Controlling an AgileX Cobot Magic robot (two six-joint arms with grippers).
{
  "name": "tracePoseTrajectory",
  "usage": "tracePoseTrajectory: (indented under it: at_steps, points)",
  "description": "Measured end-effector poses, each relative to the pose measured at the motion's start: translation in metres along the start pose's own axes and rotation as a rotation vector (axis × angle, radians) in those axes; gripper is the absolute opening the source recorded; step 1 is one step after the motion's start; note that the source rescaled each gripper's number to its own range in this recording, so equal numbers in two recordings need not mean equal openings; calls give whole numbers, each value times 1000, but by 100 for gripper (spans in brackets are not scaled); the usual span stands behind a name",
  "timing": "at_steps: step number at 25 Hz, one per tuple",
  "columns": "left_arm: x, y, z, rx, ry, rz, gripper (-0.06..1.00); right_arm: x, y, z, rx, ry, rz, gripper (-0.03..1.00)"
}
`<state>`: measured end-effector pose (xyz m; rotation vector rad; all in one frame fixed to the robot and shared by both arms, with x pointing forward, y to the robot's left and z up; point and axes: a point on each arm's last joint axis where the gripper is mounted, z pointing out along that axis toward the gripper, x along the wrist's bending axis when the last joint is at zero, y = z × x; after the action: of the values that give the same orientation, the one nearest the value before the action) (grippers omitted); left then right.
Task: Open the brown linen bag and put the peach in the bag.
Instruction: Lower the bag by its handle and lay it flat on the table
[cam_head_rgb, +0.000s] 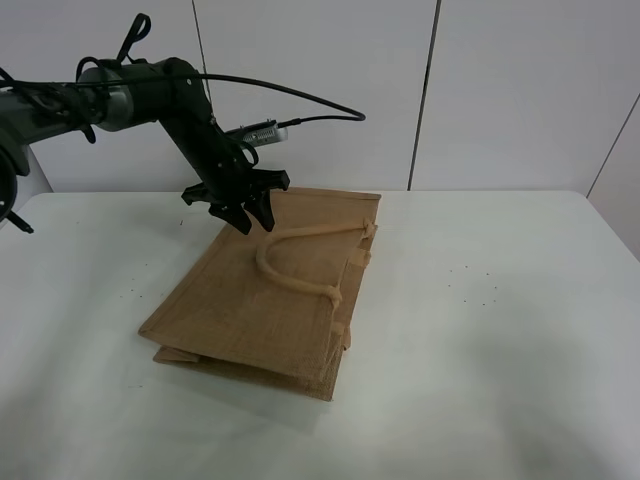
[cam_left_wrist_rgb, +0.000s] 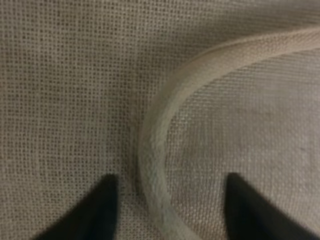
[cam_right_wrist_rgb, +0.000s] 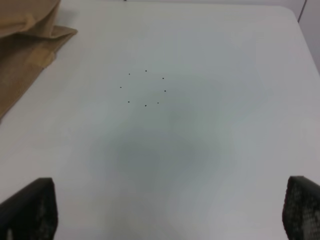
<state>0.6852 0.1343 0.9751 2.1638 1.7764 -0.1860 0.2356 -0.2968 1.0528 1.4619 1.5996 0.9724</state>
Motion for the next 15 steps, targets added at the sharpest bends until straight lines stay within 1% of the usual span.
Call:
tracePoseTrajectory:
  at_steps: [1,3,4,5,8,10,13,15]
  points:
    - [0,0,0,-1,0,1,82,0,0,0,0,0,0,100]
    - [0,0,-2,-4,14,15,92,0,0,0,0,0,0,100]
    - [1,0,-3,-3,35,26,95,0,0,0,0,0,0,100]
    - [2,-1,-6,-5,60,40,97,0,0,0,0,0,0,100]
    - [10,1,-23,-24,174,57,98,0,0,0,0,0,0,100]
    - [18,3,-35,-38,222,50,98,0,0,0,0,0,0,100]
    - [42,3,-45,-23,259,6,99,0,0,0,0,0,0,100]
    - [65,2,-53,-7,277,-45,99,0,0,0,0,0,0,100]
